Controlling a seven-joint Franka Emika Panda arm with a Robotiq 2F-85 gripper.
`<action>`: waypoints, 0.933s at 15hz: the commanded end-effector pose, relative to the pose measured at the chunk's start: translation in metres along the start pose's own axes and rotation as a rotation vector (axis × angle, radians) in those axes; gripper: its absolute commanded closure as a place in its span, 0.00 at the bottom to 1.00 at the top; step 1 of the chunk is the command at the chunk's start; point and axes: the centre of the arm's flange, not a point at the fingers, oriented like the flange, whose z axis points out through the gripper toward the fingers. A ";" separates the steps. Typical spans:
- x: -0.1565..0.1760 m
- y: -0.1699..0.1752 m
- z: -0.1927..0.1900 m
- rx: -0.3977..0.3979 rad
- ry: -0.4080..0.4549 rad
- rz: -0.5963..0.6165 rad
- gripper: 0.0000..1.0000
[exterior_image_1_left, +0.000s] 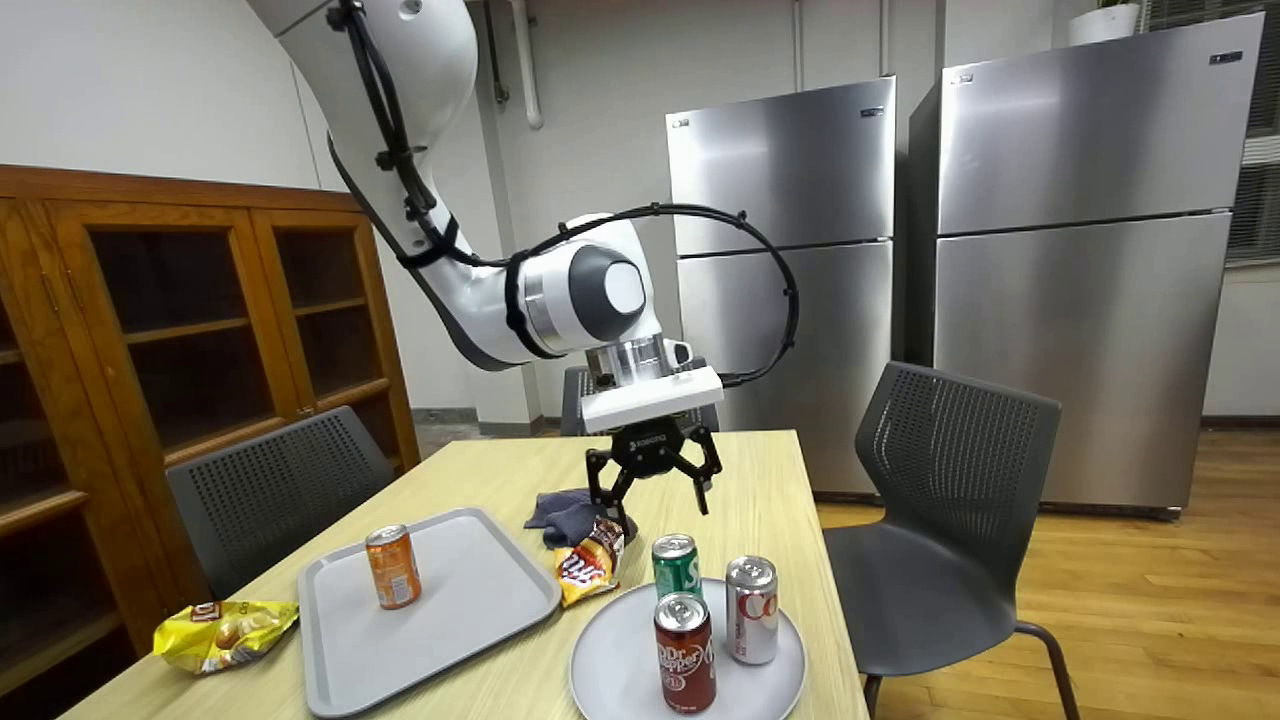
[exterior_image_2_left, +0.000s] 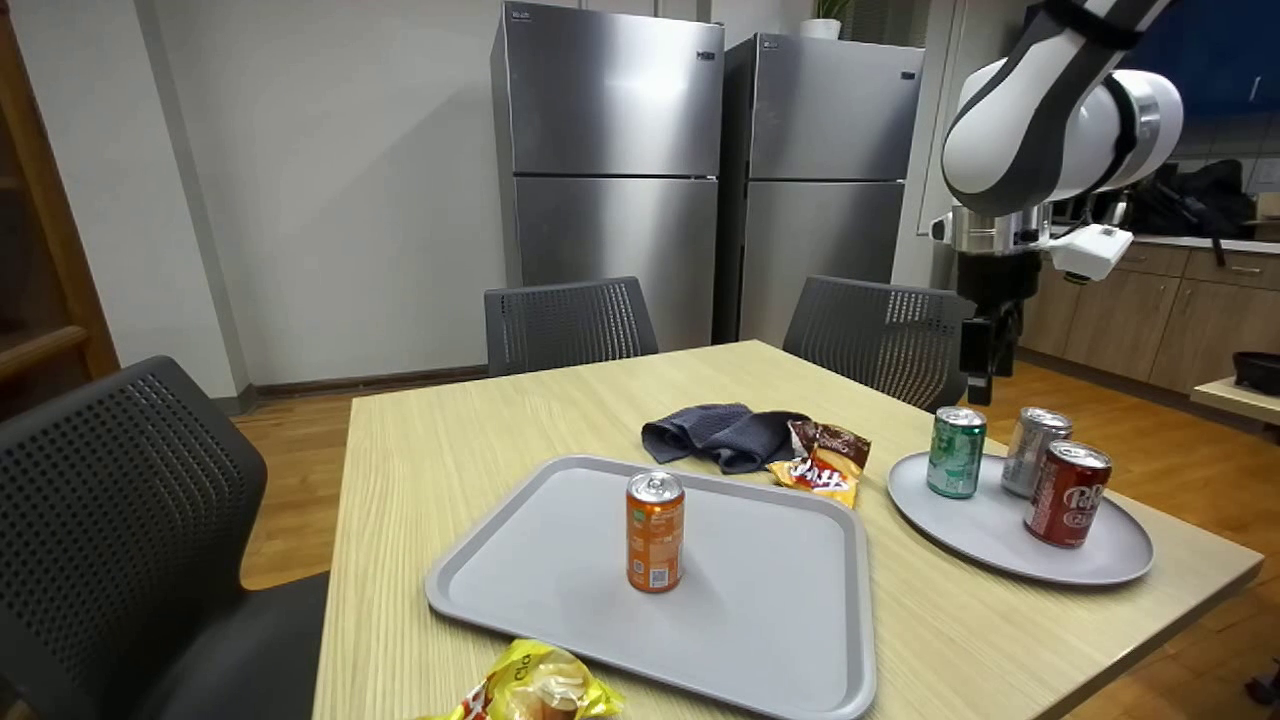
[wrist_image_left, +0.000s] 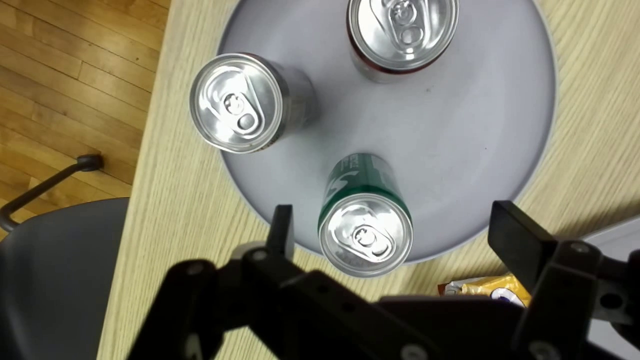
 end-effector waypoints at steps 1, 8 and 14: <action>0.000 0.000 0.000 0.000 0.000 0.000 0.00; 0.000 0.000 0.000 0.000 0.000 0.000 0.00; 0.006 0.005 0.007 0.000 -0.009 -0.017 0.00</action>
